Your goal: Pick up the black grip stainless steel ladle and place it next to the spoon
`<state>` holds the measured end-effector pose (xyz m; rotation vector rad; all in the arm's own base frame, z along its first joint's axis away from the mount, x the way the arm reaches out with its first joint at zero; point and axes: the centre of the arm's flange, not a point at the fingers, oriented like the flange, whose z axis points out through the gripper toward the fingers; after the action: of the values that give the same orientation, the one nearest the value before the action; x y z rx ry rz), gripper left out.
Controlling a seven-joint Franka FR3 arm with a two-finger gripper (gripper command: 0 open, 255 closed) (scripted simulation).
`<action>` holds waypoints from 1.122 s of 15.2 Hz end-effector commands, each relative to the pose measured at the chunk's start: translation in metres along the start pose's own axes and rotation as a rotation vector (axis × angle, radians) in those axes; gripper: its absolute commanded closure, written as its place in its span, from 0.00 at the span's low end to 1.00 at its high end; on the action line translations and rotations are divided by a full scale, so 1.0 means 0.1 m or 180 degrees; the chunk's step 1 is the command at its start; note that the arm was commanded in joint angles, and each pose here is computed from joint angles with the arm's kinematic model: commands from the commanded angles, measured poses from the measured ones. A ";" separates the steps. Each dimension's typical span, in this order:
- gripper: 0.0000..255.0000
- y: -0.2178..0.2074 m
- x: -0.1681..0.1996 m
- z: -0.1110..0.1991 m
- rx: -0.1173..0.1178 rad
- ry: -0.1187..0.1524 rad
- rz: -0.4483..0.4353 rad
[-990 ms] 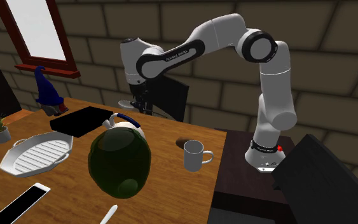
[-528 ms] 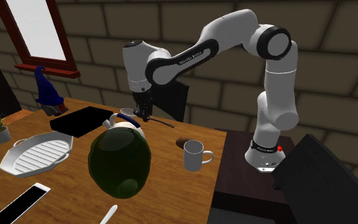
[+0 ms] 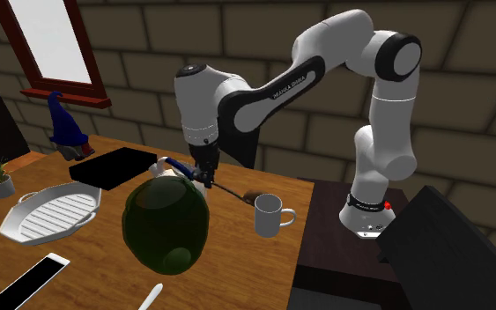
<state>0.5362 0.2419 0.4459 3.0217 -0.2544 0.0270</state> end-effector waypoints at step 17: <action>1.00 -1.59 -1.39 -0.14 0.0000 -0.0003 -0.0005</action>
<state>0.4290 0.4196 0.4443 3.0247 -0.2518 0.0306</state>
